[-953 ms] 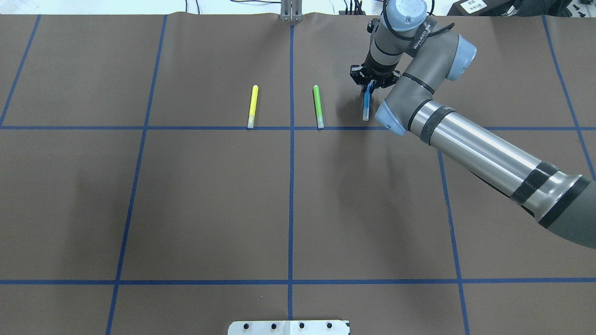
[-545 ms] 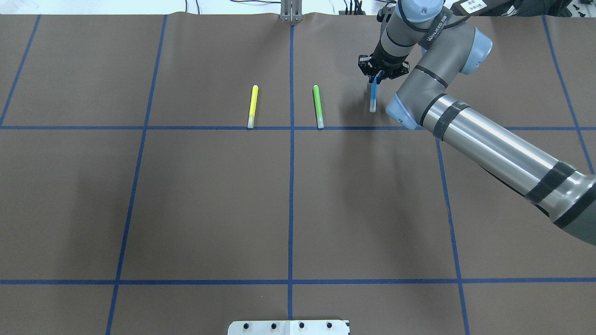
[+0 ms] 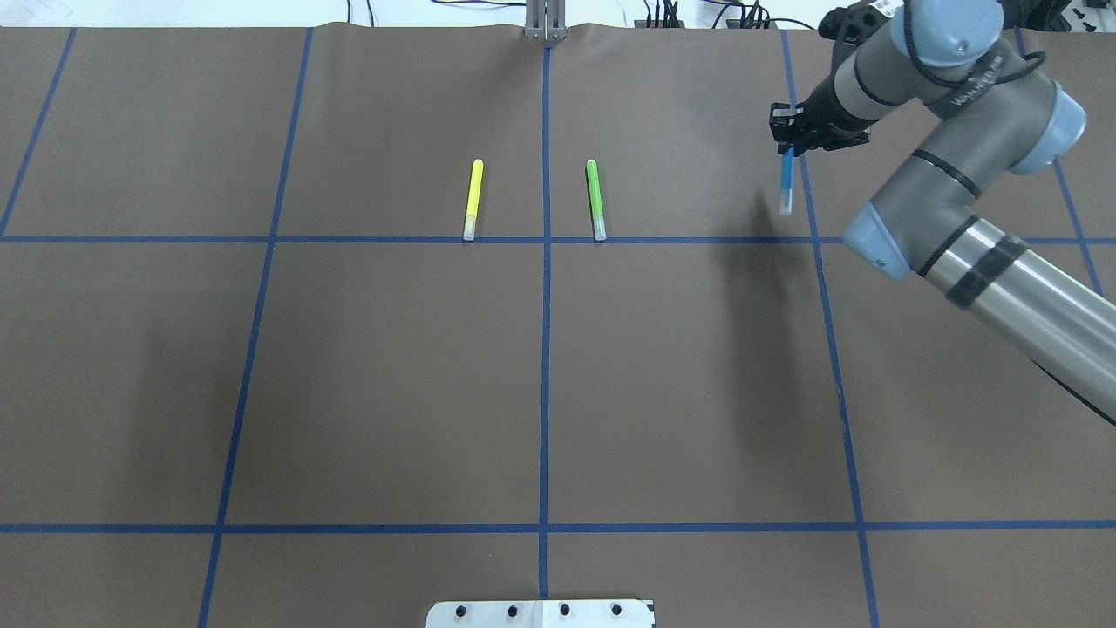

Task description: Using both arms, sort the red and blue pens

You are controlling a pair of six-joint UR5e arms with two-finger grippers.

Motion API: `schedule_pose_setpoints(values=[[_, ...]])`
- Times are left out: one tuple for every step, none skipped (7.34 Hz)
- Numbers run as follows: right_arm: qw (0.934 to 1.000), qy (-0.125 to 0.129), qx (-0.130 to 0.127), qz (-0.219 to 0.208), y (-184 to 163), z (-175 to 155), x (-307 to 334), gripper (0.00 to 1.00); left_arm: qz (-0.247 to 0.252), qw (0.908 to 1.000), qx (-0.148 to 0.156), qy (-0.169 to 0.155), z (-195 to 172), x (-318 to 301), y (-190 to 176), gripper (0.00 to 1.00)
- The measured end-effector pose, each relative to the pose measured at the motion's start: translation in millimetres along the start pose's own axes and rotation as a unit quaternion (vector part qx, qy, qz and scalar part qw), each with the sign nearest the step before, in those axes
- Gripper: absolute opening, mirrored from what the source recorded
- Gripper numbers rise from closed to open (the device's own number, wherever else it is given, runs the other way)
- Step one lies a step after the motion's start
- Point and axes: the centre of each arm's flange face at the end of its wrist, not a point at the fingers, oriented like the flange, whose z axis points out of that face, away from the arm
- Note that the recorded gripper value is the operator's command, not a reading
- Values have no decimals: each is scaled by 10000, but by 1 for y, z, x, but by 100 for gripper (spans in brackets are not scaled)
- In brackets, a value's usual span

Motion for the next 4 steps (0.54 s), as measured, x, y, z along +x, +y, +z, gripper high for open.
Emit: schedule_pose_setpoints(values=[[9999, 46, 79, -61, 12, -17, 41, 0, 0, 10000, -4, 2, 1, 0, 0, 99], [9995, 142, 182, -204, 22, -36, 91, 0, -1, 10000, -6, 5, 1, 0, 0, 99], [9989, 217, 311, -287, 33, -55, 144, 0, -3, 10000, -3, 7, 0, 0, 0, 99], [9982, 245, 472, -276, 51, -75, 199, 0, 4, 10000, -2, 8, 0, 0, 0, 99]])
